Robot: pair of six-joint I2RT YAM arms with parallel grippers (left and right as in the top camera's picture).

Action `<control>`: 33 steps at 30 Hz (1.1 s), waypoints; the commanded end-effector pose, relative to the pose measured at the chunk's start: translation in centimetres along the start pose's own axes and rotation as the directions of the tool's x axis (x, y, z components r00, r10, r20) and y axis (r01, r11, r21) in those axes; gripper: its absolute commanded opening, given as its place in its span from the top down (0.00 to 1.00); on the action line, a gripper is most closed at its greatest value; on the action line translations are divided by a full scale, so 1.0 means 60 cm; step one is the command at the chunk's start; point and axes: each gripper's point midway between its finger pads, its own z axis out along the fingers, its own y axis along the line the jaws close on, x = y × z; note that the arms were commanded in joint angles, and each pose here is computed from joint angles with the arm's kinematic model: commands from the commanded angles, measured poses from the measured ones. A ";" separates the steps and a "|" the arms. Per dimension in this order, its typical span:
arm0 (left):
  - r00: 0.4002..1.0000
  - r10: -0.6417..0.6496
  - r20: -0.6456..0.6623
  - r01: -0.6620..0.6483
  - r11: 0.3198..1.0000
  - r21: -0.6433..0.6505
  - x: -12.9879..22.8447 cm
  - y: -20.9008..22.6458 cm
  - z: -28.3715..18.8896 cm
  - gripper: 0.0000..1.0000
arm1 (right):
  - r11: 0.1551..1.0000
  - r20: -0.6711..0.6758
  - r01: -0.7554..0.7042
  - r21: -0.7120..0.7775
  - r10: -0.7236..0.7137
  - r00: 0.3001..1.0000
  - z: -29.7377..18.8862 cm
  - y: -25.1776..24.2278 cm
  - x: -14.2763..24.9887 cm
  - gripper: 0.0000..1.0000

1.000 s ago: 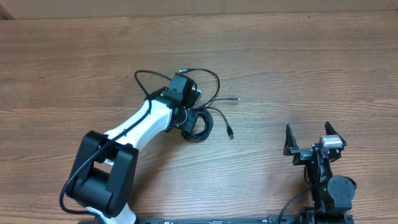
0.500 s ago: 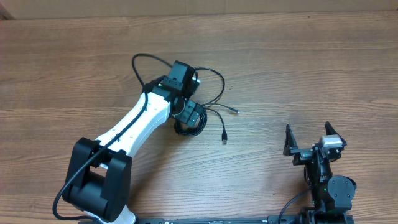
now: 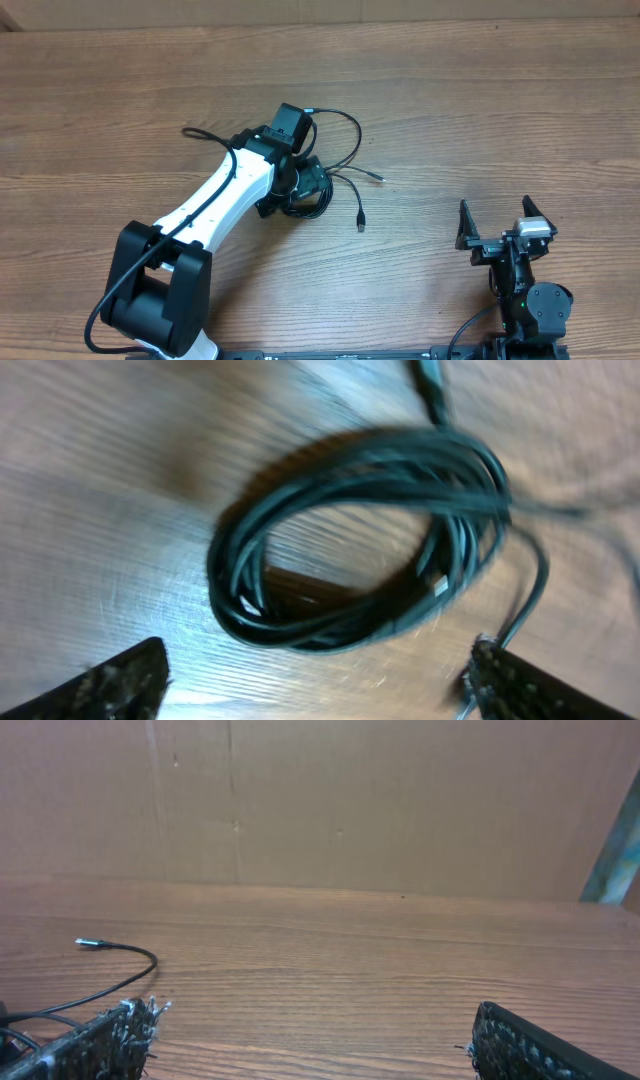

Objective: Untangle cables
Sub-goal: 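Lift the cable coil with the left gripper and shift it left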

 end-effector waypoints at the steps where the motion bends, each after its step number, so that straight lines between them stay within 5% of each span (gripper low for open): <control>1: 0.919 -0.393 0.040 0.394 0.919 -0.024 0.000 0.020 0.001 0.08 | 1.000 -0.001 0.004 0.005 -0.004 1.000 0.000 -0.002 0.005 0.00; 12: 0.816 -0.572 0.080 0.577 0.814 -0.068 0.026 0.047 0.028 0.22 | 1.000 -0.001 0.004 0.005 -0.004 1.000 0.000 -0.002 0.005 0.00; 18: 0.816 -0.572 0.084 0.577 0.816 -0.046 0.034 0.056 0.058 0.33 | 1.000 -0.001 0.004 0.005 -0.004 1.000 0.000 -0.002 0.005 0.00; 26: 0.811 -0.566 0.149 0.574 0.819 -0.012 0.020 0.071 0.078 0.76 | 1.000 -0.001 0.004 0.005 -0.004 1.000 0.000 -0.002 0.005 0.00; 29: 0.812 -0.554 0.186 0.566 0.824 -0.018 0.013 0.080 0.077 0.82 | 1.000 -0.001 0.004 0.005 -0.004 1.000 0.000 -0.002 0.005 0.00; 33: 0.900 -0.369 0.231 0.392 0.918 -0.059 -0.002 0.087 0.074 0.96 | 1.000 -0.001 0.004 0.005 -0.004 1.000 0.000 -0.002 0.005 0.00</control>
